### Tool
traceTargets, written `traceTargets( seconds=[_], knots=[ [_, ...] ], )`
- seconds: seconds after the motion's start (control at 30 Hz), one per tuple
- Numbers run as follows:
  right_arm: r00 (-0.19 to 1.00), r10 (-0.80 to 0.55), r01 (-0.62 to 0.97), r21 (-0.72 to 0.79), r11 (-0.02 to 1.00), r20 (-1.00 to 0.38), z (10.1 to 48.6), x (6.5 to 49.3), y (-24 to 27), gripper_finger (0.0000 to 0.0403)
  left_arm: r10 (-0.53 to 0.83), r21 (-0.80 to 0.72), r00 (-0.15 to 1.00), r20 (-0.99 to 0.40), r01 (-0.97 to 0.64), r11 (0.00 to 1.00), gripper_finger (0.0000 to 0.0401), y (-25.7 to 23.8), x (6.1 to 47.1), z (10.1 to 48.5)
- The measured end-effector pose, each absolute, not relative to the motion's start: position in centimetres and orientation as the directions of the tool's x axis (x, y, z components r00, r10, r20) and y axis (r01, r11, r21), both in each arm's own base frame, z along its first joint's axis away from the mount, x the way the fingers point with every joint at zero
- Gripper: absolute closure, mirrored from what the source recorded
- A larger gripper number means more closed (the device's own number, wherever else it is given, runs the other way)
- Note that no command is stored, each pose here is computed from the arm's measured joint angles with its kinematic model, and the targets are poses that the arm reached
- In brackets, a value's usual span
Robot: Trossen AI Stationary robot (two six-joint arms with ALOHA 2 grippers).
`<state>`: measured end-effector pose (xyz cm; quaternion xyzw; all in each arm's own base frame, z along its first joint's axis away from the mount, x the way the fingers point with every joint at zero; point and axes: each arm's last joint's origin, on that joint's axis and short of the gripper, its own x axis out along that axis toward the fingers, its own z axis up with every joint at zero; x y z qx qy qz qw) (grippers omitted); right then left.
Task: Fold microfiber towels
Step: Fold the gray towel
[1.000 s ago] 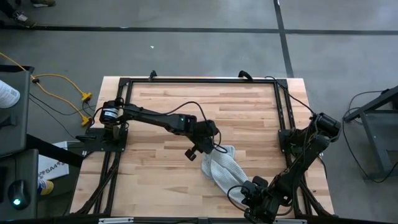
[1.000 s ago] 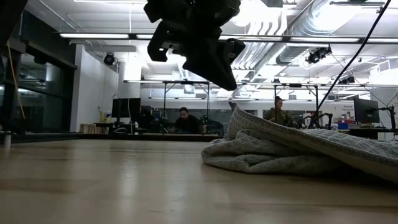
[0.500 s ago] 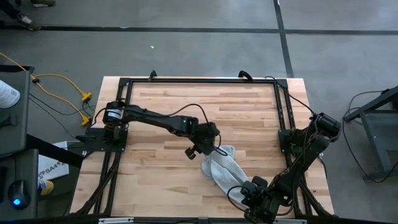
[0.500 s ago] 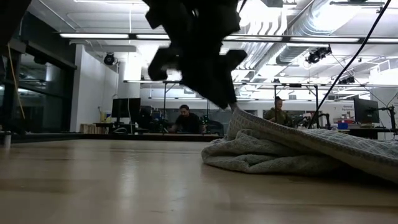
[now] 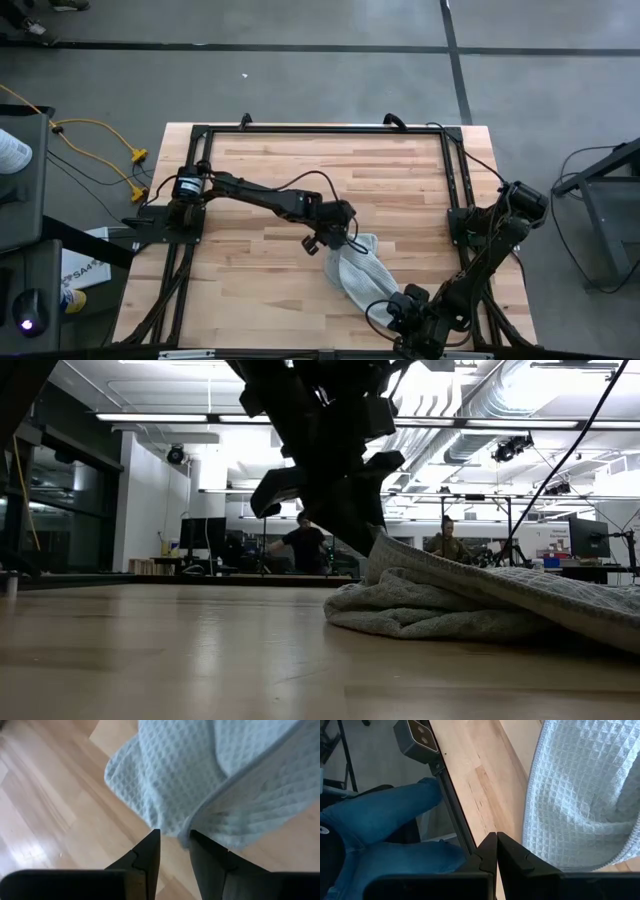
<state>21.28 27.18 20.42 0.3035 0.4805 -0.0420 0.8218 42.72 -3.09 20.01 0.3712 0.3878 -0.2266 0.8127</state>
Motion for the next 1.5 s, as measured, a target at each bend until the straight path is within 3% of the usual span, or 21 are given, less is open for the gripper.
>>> traceTargets(
  seconds=[0.77, 1.1, 1.5],
  knots=[
    [0.544, 0.218, 0.361, 0.460, 0.811, -0.810, 20.4, 21.3, 27.2, 0.0400, -0.115, 0.435, 0.612, -0.783, 0.670, 0.602, 0.0303, -4.4, 42.8, 20.2],
    [0.528, 0.243, 0.352, 0.470, 0.809, -0.814, 20.5, 21.2, 27.4, 0.0400, -0.115, 0.434, 0.611, -0.783, 0.670, 0.602, 0.0391, -4.4, 42.8, 20.2],
    [0.543, 0.301, 0.276, 0.505, 0.818, -0.784, 20.8, 20.3, 28.6, 0.0400, -0.115, 0.419, 0.608, -0.785, 0.660, 0.624, 0.0398, -4.4, 42.7, 20.2]
  ],
)
